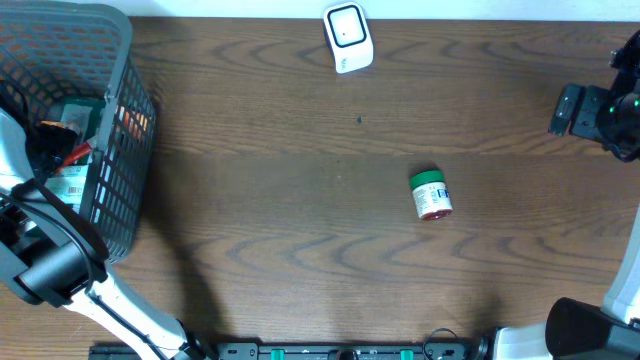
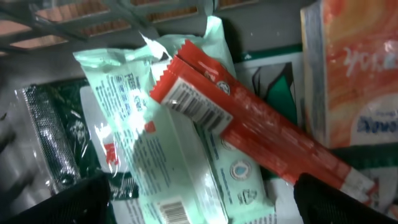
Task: Scan the item barcode
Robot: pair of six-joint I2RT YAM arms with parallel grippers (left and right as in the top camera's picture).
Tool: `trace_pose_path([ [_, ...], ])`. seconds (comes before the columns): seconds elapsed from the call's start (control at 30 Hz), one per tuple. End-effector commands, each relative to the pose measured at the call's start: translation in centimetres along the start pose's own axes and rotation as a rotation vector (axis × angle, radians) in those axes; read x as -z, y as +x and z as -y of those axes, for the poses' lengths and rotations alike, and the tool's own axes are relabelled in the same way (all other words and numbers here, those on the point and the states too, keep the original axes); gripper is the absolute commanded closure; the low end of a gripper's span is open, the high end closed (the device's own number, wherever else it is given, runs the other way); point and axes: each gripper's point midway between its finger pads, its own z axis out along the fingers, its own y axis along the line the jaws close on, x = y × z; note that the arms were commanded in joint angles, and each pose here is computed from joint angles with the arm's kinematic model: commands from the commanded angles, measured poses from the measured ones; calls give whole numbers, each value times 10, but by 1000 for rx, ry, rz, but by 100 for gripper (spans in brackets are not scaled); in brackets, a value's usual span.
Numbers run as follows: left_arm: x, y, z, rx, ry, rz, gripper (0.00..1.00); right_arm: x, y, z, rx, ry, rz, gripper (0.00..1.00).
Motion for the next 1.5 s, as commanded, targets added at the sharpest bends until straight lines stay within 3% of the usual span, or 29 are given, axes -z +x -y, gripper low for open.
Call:
trace_pose_path([
  [0.0, -14, 4, -8, 10, -38, 0, 5, 1, -2, 1, -19, -1, 7, 1],
  [0.33, -35, 14, -12, 8, -41, -4, 6, 1, -2, 1, -19, 0, 7, 1],
  [0.47, -36, 14, -12, 3, -41, -4, 39, 1, -2, 1, -19, -1, 7, 1],
  [0.7, -36, 13, -11, -22, -39, -1, 67, 1, -2, 1, -19, -1, 7, 1],
  [0.77, -35, 13, -11, -22, -39, -1, 79, 1, -2, 1, -19, 0, 7, 1],
  [0.8, -34, 13, -11, -21, -37, 1, 91, 1, -2, 1, -20, 0, 7, 1],
  [0.83, -33, 12, -11, -21, -35, 3, 93, 1, -2, 1, -20, 0, 7, 1],
  [1.03, -11, 5, -9, -12, -2, 47, 89, 1, -2, 1, -19, -1, 7, 1],
  [1.07, -8, 3, -8, -11, 5, 56, 68, 1, -2, 1, -19, -1, 7, 1],
  [1.1, -5, 2, -7, -9, 10, 62, 39, 1, -2, 1, -19, -1, 7, 1],
  [1.17, -4, 1, -7, -6, 14, 66, 16, 1, -2, 1, -19, -1, 7, 1],
  [1.47, -17, 5, -1, -7, 39, 46, 5, 1, -2, 1, -19, -1, 7, 1],
])
